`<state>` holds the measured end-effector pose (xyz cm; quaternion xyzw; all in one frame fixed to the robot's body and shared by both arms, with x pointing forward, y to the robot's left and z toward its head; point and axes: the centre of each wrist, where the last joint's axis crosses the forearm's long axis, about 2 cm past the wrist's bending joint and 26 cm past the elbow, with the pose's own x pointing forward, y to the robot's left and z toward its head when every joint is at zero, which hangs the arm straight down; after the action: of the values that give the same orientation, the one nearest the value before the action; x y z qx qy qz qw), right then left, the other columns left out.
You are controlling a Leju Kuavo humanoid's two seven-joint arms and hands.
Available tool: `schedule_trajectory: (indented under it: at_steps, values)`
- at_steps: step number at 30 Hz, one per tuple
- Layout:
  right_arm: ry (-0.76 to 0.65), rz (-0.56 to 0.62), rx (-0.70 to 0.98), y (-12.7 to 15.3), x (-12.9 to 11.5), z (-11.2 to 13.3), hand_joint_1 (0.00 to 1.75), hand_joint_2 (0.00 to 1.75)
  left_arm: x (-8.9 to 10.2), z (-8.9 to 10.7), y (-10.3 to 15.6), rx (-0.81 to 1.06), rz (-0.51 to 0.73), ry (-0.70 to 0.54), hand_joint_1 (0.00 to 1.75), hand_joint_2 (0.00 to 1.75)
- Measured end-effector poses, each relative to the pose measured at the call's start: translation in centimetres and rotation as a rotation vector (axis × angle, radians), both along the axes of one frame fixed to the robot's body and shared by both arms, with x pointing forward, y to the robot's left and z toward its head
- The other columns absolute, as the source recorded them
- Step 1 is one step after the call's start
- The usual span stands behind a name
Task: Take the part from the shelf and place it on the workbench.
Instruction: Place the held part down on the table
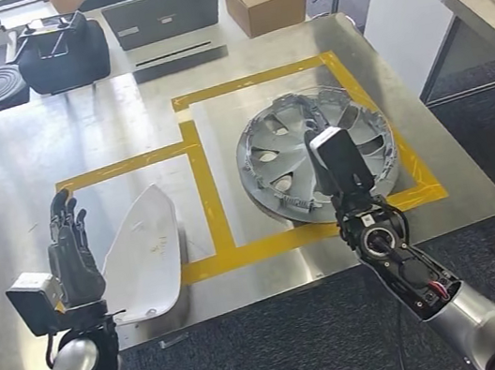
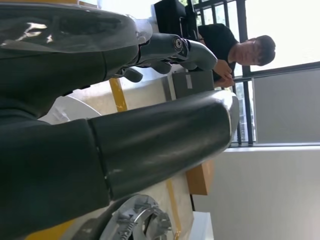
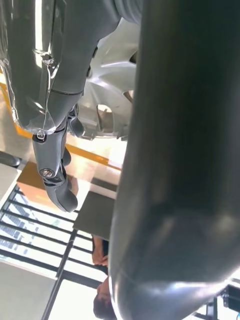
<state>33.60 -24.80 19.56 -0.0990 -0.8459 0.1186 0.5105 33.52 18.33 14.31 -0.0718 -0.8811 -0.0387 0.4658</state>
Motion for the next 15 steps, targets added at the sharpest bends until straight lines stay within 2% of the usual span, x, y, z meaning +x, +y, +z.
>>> schedule_trajectory:
  at_steps: [15]
  values:
    - [-0.089, -0.011, 0.026, -0.6, -2.4, 2.5, 0.00, 0.00, 0.2, 0.4, 0.6, -0.004, 0.024, -0.010, 0.00, 0.00]
